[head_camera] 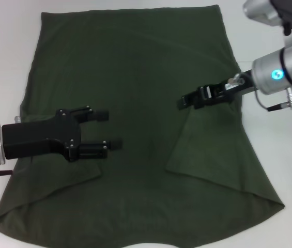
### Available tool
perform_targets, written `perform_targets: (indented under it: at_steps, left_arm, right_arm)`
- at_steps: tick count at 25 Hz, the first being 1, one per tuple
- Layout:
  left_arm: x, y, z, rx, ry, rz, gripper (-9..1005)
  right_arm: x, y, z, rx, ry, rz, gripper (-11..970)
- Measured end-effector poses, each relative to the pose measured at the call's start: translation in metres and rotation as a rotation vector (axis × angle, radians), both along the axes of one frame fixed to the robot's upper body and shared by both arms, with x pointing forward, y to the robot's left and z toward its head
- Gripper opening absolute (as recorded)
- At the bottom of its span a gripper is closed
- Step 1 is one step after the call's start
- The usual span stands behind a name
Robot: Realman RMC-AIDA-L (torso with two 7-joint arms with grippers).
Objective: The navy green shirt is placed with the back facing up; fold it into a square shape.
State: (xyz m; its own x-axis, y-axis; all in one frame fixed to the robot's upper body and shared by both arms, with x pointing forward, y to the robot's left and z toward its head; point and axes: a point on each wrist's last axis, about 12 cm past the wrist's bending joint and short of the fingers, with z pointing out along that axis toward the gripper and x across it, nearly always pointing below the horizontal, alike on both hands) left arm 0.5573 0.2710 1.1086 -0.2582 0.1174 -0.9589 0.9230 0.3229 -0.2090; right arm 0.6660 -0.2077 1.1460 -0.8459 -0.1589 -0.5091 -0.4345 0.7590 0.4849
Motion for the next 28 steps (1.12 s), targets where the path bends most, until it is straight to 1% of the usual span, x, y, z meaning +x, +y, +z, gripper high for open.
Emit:
perform_targets:
  at_steps: [4,7,10,13,15,17,18,21,24,28]
  left_arm:
    - [0.0,0.0,0.0,-0.005,0.006,0.002,883]
    - [0.0,0.001,0.001,-0.015,0.027,0.011,883]
    - [0.002,0.005,0.003,-0.037,0.073,0.046,883]
    - [0.005,0.012,0.006,-0.058,0.138,0.093,883]
    - [0.008,0.019,0.01,-0.066,0.208,0.138,883]
    - [0.01,0.032,0.014,-0.074,0.316,0.205,883]
    - [0.01,0.036,0.016,-0.074,0.335,0.219,883]
    - [0.002,0.056,0.023,-0.086,0.424,0.27,883]
    - [-0.008,0.074,0.028,-0.078,0.511,0.319,883]
    - [-0.02,0.091,0.026,-0.006,0.63,0.36,883]
  right_arm:
    - [0.001,-0.022,0.005,0.028,-0.037,-0.037,531]
    - [-0.003,-0.038,0.009,0.099,-0.075,-0.052,606]
    - [-0.009,-0.051,0.014,0.18,-0.106,-0.045,607]
    - [-0.014,-0.062,0.013,0.198,-0.121,-0.052,682]
    - [-0.017,-0.066,0.012,0.201,-0.13,-0.053,733]
    - [-0.019,-0.068,0.011,0.202,-0.135,-0.04,792]
    - [-0.02,-0.068,0.011,0.202,-0.135,-0.03,826]
    - [-0.026,-0.068,0.01,0.202,-0.128,0.023,929]
    - [-0.03,-0.068,0.011,0.205,-0.126,0.071,926]
    - [-0.033,-0.073,0.012,0.19,-0.129,0.107,924]
